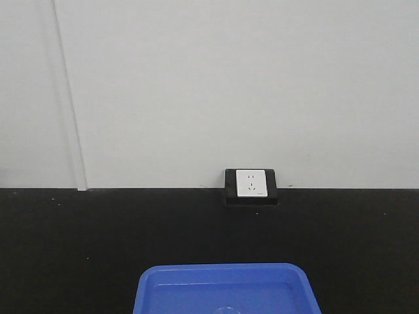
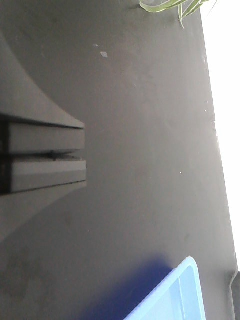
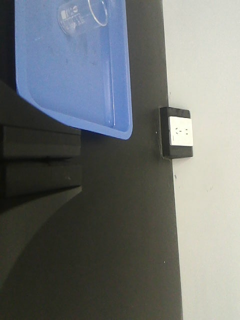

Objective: Move beaker to silver tray on left bench

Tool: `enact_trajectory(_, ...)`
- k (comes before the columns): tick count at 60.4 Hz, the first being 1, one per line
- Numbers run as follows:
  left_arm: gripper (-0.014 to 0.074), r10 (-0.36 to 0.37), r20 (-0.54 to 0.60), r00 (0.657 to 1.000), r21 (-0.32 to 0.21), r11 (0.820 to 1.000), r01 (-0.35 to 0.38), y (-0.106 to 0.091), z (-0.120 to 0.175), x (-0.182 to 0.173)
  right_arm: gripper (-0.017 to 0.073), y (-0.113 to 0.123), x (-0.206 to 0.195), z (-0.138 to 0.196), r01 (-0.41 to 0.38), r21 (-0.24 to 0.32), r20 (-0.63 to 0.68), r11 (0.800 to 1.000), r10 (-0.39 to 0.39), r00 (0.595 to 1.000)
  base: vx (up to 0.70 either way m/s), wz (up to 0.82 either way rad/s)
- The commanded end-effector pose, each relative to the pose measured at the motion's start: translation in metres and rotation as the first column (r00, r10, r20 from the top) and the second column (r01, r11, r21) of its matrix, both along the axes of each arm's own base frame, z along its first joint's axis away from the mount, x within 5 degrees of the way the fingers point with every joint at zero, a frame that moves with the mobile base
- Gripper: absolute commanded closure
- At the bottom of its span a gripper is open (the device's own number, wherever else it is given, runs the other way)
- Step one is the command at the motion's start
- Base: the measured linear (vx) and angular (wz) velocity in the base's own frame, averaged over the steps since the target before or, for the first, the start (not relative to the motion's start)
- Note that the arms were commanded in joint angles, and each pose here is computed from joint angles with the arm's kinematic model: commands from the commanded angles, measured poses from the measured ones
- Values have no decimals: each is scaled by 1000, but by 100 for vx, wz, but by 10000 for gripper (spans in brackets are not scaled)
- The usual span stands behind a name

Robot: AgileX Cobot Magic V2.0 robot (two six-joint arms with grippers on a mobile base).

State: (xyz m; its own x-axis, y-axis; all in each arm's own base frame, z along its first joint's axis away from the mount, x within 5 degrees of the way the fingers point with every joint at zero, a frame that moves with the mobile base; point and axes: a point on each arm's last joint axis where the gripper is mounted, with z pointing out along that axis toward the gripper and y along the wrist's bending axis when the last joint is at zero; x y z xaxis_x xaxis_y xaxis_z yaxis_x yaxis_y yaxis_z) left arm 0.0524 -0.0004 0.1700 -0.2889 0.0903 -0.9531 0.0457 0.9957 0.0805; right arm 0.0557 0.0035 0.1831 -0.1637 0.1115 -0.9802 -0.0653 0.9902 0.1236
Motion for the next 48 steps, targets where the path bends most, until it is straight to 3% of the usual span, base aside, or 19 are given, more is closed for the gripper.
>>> enact_trajectory(1, 592, -11, 63, 998, -7, 1000, 11, -1, 0, 2, 571, 1, 1, 5, -8, -8, 75, 1000, 9, 997, 0, 0)
enact_trajectory(12, 592, -11, 63, 998, -7, 1000, 11, -1, 0, 2, 571, 1, 1, 7, -12, -4, 94, 1000, 12, 995, 0, 0)
enact_trajectory(21, 592, -11, 63, 998, -7, 1000, 11, -1, 0, 2, 571, 3, 1, 18, -29, -18, 209, 999, 33, 977, 0, 0)
enact_trajectory(28, 592, -11, 63, 998, -7, 1000, 11, -1, 0, 2, 571, 5, -3, 46, -49, -25, 366, 998, 55, 929, 0, 0)
enact_trajectory(33, 592, -11, 63, 998, -7, 1000, 11, -1, 0, 2, 571, 5, -5, 71, -45, -39, 411, 998, 57, 910, 0, 0)
enact_trajectory(44, 592, -11, 63, 998, -7, 1000, 11, -1, 0, 2, 571, 8, 21, 133, -22, -153, 396, 988, 82, 915, 0, 0)
enact_trajectory(48, 592, -11, 63, 998, -7, 1000, 11, -1, 0, 2, 571, 11, 39, 147, -31, -157, 377, 987, 89, 922, 0, 0)
